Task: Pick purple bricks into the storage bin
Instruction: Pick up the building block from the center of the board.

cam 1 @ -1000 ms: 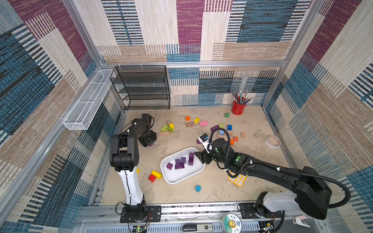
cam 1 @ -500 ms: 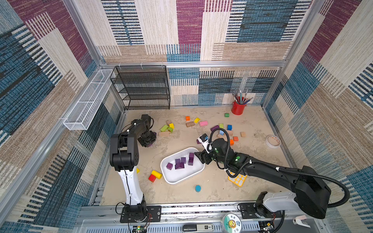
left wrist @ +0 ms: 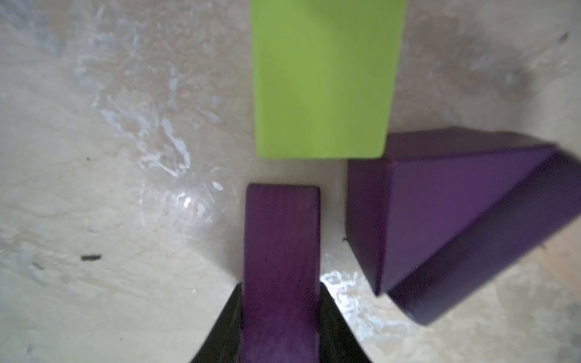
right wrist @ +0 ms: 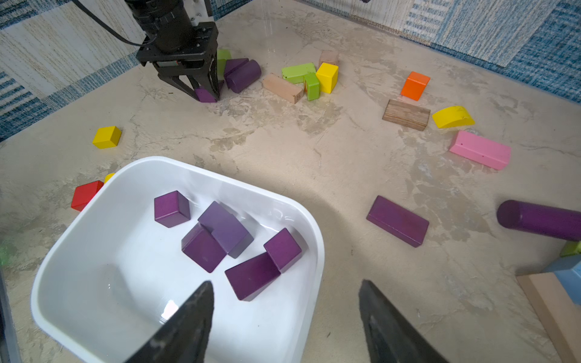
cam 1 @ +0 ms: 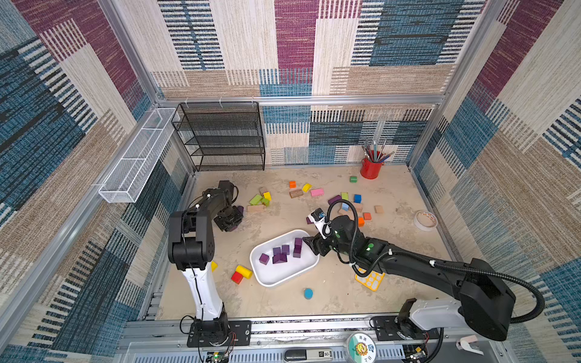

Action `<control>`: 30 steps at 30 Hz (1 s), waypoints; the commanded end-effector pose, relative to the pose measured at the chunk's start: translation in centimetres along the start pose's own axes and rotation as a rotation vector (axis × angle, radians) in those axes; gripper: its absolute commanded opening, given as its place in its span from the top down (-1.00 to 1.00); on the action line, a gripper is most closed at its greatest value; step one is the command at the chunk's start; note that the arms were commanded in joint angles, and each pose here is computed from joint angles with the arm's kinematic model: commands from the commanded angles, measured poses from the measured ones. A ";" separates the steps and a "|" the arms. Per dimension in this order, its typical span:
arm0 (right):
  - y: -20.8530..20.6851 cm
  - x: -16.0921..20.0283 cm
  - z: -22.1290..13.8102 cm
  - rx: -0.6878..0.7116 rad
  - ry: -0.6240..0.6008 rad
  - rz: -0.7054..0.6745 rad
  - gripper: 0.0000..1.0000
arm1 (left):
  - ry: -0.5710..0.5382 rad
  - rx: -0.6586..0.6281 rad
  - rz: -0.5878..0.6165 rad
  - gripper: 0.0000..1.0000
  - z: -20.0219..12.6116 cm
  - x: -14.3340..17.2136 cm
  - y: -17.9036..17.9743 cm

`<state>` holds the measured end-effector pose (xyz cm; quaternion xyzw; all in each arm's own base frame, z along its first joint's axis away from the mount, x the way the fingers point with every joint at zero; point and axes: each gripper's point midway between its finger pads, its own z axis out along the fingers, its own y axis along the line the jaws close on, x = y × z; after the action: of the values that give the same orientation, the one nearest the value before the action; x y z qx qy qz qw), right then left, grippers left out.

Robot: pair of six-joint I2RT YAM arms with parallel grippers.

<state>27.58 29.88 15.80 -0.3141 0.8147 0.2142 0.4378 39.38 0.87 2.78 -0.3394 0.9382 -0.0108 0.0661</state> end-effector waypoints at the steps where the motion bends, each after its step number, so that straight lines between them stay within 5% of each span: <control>1: 0.0 -0.7 0.0 0.002 -0.033 0.015 -0.47 | 0.006 0.015 -0.019 0.32 -0.6 0.5 0.0; 30: -1.1 -0.2 1.8 0.062 0.015 0.092 -0.48 | -0.026 0.107 0.209 0.34 -5.8 7.4 -2.9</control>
<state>28.97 30.08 14.55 -0.2797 0.8367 0.2029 0.4248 35.50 -6.04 7.41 -0.2522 0.9610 -0.0578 0.0971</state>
